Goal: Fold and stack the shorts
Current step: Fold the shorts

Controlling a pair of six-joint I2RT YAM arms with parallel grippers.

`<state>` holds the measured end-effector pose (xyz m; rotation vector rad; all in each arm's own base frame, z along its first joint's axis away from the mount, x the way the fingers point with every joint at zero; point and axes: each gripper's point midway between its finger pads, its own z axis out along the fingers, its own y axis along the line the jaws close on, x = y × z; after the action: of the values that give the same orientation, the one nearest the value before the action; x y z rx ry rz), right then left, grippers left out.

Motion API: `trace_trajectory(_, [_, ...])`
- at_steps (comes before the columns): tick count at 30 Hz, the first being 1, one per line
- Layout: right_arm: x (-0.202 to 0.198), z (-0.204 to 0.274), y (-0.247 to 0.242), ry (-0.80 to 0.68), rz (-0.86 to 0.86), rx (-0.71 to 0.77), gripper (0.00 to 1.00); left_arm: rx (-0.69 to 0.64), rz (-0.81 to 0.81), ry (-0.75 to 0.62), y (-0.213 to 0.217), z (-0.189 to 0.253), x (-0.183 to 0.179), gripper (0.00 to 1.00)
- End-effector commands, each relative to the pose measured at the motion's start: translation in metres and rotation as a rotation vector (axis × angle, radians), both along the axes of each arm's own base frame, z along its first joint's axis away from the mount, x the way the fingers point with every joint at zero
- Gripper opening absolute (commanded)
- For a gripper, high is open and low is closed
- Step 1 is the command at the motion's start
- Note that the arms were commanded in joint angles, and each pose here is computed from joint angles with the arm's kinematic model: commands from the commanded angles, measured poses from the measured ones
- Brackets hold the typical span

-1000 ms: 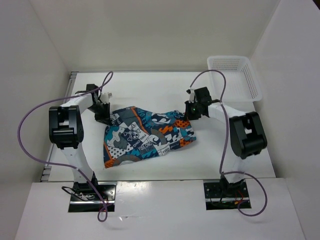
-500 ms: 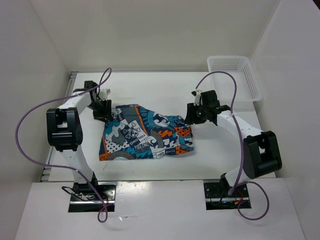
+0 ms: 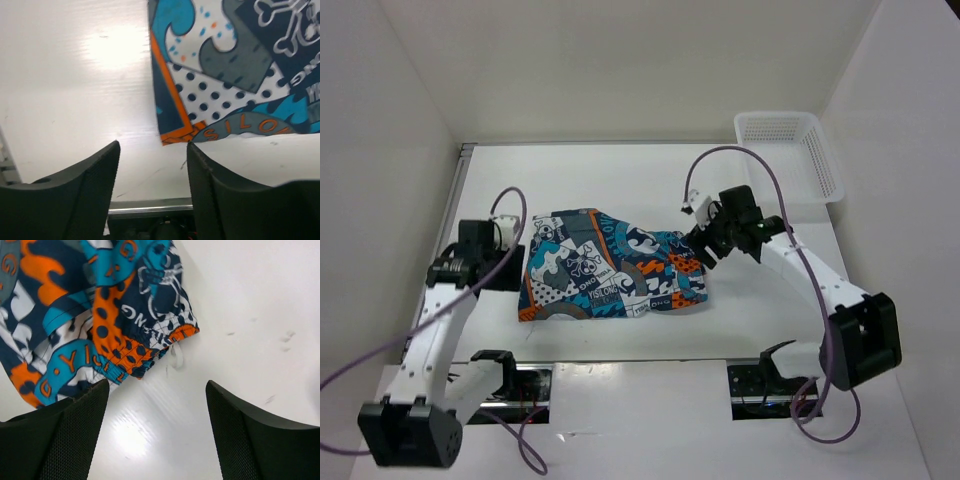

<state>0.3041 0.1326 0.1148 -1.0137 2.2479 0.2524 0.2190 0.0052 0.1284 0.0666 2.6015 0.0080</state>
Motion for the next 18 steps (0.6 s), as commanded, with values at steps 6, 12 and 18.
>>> trace_trajectory(6, [-0.056, 0.002, 0.026, -0.189, 0.488, -0.263, 0.84, 0.194, -0.047, -0.071, 0.010, -0.027, -0.047, 0.79])
trace_trajectory(12, [-0.071, -0.018, 0.017, -0.181, 0.594, -0.382, 0.84, 0.250, -0.168, -0.024, -0.005, -0.060, -0.046, 0.82])
trace_trajectory(18, [-0.093, -0.035, 0.021, -0.212, 0.706, -0.431, 0.84, 0.283, -0.254, -0.079, -0.015, -0.098, -0.049, 0.82])
